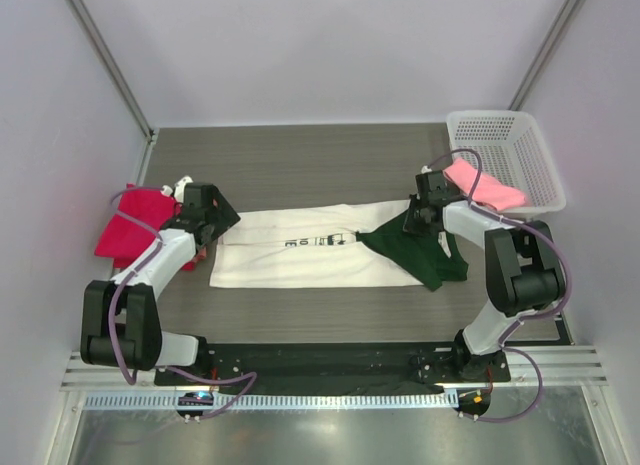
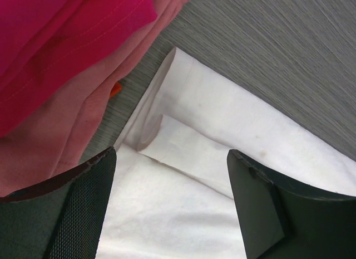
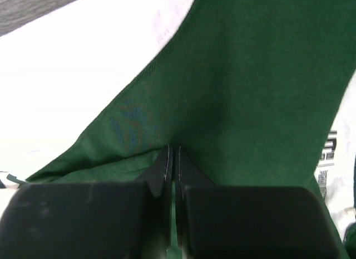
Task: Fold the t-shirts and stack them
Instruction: Fold the tshirt
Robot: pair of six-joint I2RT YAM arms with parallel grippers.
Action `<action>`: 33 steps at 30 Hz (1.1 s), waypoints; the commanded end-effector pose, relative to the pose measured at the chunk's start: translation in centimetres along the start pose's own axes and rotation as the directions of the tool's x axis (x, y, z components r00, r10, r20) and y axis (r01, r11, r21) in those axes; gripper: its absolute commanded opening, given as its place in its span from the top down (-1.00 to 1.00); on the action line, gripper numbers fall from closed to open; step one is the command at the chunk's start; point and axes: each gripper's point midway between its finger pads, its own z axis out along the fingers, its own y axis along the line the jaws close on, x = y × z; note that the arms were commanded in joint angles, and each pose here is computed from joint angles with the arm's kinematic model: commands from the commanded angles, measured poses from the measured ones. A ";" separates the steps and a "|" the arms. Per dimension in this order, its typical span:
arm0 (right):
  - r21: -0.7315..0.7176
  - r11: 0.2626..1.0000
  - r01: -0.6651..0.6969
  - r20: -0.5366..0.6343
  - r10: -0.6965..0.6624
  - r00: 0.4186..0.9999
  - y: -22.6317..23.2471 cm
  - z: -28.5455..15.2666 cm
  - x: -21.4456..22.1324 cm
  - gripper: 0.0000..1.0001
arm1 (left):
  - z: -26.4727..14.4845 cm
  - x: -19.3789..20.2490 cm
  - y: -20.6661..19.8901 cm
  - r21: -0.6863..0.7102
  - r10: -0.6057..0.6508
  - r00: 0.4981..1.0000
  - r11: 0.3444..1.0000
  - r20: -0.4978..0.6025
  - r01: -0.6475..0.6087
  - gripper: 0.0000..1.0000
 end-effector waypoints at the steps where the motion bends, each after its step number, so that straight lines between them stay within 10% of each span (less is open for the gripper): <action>1: -0.012 1.000 0.010 0.073 -0.009 0.997 0.5 -1.8 -1.2 0.98 | -0.6 -1.1 -0.2 0.000 0.020 0.999 1.000 0.030 -0.020 -0.62; 25: -0.480 0.877 -0.017 -0.131 -0.052 0.990 8.7 -10.5 11.4 0.96 | -1.6 -1.0 0.0 0.009 0.038 0.999 0.999 0.038 -0.038 -0.61; 28: -0.502 0.864 -0.021 -0.139 -0.057 0.989 9.3 -11.1 12.7 0.29 | -1.5 -1.0 0.1 0.007 0.039 0.999 0.999 0.036 -0.039 -0.61; 33: -0.538 0.843 -0.001 -0.084 -0.053 0.995 9.6 -12.6 12.3 0.02 | -1.4 -0.8 0.1 0.008 0.042 0.999 0.999 0.026 -0.043 -0.62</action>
